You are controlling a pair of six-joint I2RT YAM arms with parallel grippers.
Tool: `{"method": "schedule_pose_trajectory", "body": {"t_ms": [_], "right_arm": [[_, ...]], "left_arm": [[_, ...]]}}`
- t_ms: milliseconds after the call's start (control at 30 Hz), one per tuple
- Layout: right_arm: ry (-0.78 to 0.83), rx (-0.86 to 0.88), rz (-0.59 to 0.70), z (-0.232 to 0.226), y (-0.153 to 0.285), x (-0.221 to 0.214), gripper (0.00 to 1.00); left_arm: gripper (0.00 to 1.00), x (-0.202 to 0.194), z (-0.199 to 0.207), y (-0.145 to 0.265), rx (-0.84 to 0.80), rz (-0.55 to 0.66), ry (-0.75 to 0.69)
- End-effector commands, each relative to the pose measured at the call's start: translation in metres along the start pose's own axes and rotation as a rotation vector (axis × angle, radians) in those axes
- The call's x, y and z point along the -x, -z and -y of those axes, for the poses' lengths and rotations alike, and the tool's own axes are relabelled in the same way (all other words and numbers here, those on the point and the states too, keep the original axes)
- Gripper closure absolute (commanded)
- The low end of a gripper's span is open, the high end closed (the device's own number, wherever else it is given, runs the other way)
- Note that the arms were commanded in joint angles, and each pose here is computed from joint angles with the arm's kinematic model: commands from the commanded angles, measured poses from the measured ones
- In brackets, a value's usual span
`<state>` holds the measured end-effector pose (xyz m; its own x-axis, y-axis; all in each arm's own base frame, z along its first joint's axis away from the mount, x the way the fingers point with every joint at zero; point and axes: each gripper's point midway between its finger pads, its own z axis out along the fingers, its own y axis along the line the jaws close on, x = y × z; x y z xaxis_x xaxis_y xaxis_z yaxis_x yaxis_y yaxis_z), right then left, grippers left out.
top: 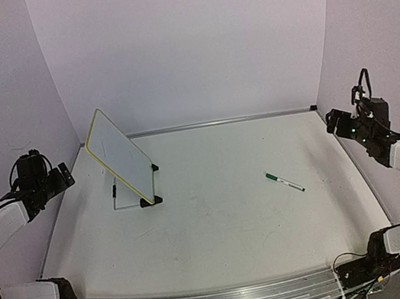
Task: Write a sentence on the whiteboard
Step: Move the whiteboard to the center of the board.
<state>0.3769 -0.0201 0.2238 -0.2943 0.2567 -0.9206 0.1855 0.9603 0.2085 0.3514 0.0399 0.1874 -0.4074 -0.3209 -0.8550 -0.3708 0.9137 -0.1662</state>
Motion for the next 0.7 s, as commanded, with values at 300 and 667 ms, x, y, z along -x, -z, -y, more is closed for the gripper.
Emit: {"method": "schedule_pose_trajectory", "body": {"t_ms": [300, 667], "right_arm": [[0.007, 0.131, -0.093, -0.03, -0.002, 0.009, 0.02], [0.053, 0.218, -0.22, -0.06, 0.001, -0.026, 0.02]], "left_arm": [[0.01, -0.001, 0.041, -0.029, -0.103, -0.228, 0.016], [0.23, -0.045, 0.116, -0.128, -0.338, -0.506, 0.062]]}}
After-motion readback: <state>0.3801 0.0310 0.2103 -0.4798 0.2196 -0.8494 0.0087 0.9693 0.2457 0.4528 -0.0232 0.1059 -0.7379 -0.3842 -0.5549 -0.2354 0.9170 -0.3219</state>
